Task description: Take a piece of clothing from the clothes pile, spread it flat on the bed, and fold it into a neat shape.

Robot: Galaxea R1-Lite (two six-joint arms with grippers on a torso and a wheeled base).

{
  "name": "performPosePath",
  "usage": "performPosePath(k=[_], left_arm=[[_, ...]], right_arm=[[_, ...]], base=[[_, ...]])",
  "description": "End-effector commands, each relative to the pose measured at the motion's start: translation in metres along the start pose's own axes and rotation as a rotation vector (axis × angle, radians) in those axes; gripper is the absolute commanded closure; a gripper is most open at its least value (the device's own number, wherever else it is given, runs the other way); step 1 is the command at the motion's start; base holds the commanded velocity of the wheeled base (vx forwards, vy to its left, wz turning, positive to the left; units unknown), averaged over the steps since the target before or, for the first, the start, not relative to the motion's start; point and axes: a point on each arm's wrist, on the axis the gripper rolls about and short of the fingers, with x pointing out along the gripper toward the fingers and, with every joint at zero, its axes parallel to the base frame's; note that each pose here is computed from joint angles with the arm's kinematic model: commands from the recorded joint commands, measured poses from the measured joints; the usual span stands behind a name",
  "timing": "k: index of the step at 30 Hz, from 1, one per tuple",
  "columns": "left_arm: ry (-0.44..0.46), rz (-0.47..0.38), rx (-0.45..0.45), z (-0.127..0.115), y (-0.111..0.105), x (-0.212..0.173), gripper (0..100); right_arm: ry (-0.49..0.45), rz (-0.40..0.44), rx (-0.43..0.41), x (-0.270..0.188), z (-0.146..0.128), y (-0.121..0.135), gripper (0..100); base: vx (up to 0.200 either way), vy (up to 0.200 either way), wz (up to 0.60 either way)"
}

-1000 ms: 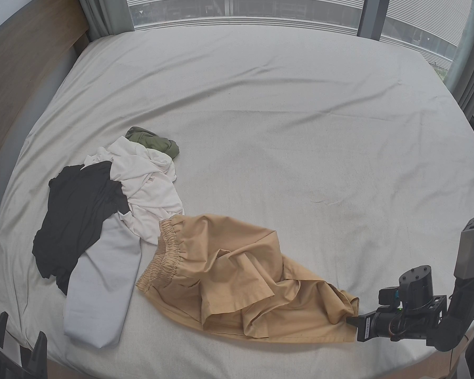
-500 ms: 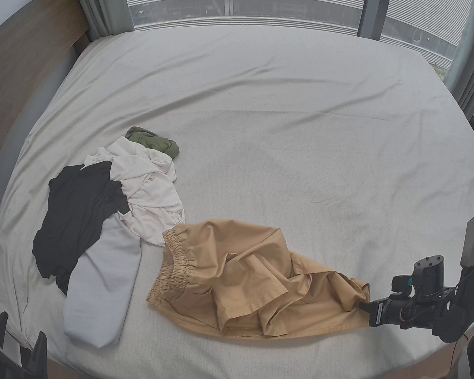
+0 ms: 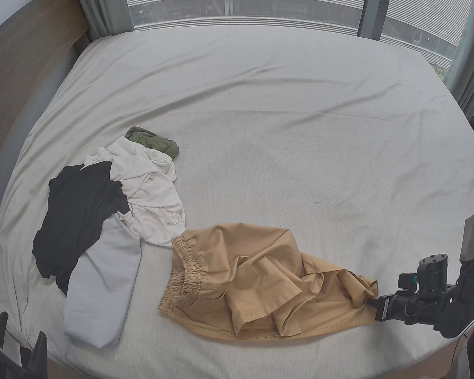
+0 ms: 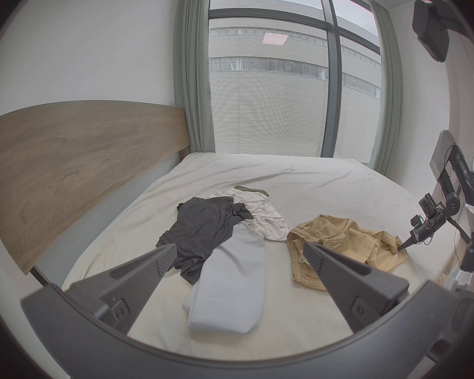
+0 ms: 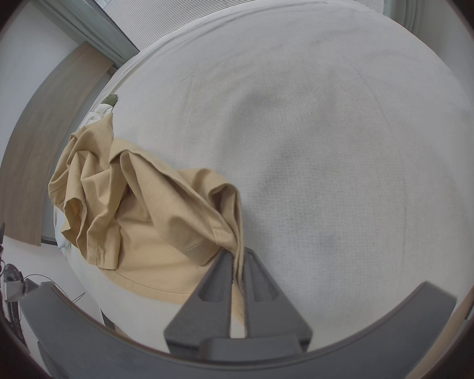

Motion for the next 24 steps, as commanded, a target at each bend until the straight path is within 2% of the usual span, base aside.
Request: performPosePath(k=[1, 10, 11, 13, 17, 18, 20, 22, 24], left_arm=[[0.002, 0.001, 0.000, -0.005, 0.000, 0.000, 0], [0.002, 0.001, -0.003, -0.005, 0.000, 0.000, 0], [0.002, 0.001, -0.005, -0.005, 0.000, 0.000, 0], [0.002, 0.001, -0.005, -0.005, 0.000, 0.000, 0], [0.002, 0.001, -0.003, -0.005, 0.000, 0.000, 0], [0.002, 0.001, -0.002, -0.005, 0.000, 0.000, 0], [0.000, 0.001, -0.002, -0.005, 0.000, 0.000, 0], [0.000, 0.001, 0.000, -0.005, 0.000, 0.000, 0], [0.002, -0.011, 0.006, -0.005, 0.000, 0.000, 0]], right_arm=[[0.001, -0.014, 0.009, 0.000, 0.000, -0.004, 100], [-0.023, 0.000, -0.009, 0.001, 0.002, -0.001, 100], [-0.034, 0.005, -0.006, 0.001, 0.004, -0.001, 0], [-0.059, 0.017, -0.002, 0.001, 0.006, 0.000, 0], [-0.180, 0.041, -0.010, -0.010, 0.018, 0.004, 0], [-0.255, 0.056, -0.018, -0.022, 0.028, 0.007, 0], [-0.338, 0.079, -0.030, -0.038, 0.037, 0.012, 0], [-0.388, 0.103, -0.043, -0.048, 0.042, 0.017, 0], [-0.472, 0.185, -0.079, -0.067, 0.048, 0.032, 0]], base=[[0.000, 0.000, 0.00], [0.000, 0.000, 0.00], [0.000, 0.000, 0.00], [0.000, 0.000, 0.00], [0.000, 0.000, 0.00], [0.000, 0.000, 0.00], [0.000, 0.000, 0.00], [0.000, 0.000, 0.00], [0.000, 0.000, 0.00]])
